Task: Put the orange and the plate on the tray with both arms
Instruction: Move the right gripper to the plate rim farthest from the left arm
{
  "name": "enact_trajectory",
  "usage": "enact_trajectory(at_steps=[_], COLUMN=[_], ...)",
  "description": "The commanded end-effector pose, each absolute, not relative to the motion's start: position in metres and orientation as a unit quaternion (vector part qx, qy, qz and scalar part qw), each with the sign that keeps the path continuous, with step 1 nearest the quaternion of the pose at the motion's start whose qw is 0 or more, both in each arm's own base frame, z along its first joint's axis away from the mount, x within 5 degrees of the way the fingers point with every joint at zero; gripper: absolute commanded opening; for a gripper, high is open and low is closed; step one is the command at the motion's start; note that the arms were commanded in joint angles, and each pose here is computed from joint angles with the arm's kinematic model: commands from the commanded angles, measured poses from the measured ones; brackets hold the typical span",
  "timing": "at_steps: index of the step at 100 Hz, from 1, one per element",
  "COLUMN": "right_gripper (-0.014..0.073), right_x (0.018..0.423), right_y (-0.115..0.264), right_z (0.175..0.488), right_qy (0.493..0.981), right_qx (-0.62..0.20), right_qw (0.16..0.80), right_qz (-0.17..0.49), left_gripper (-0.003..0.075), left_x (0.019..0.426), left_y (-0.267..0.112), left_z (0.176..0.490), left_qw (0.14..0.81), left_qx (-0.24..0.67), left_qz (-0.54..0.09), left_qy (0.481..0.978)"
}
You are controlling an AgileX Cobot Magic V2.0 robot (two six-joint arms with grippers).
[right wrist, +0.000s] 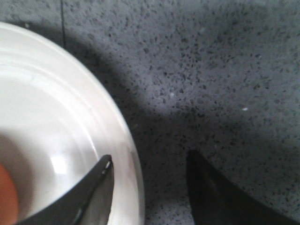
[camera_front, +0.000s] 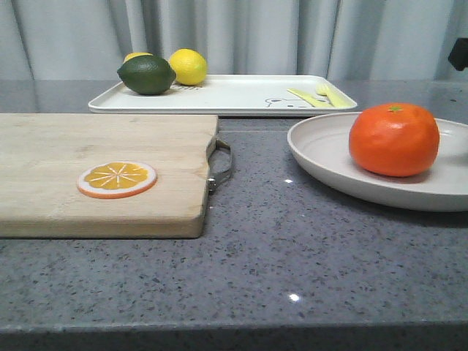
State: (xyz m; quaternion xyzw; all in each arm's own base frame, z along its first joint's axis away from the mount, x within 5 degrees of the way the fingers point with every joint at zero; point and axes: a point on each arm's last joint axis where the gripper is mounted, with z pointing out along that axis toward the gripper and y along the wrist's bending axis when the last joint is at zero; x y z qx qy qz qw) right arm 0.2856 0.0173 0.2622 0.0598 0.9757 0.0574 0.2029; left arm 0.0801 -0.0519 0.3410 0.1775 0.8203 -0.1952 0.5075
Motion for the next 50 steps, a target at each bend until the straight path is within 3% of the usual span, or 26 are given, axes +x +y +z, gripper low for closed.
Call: enact_trajectory(at_steps=[1, 19, 50], right_gripper=[0.0377, 0.0352, -0.0043], right_x=[0.291, 0.2937, 0.2941], right_y=[0.0187, 0.0195, 0.02], right_z=[0.276, 0.2695, 0.2698], right_qy=[0.968, 0.97, 0.969], right_qx=[0.055, 0.058, 0.062], right_qw=[0.238, 0.225, 0.227], right_qz=[0.062, 0.065, 0.071], left_gripper=[-0.0019, -0.0019, -0.0019], left_x=[0.082, 0.082, 0.082], left_y=[-0.0525, -0.0525, -0.0525], left_z=[0.3554, 0.3554, 0.3554], left_qw=[0.546, 0.546, 0.546], left_qx=[0.164, 0.164, 0.164], left_qz=[-0.211, -0.211, -0.211], left_qy=[0.794, 0.794, 0.794])
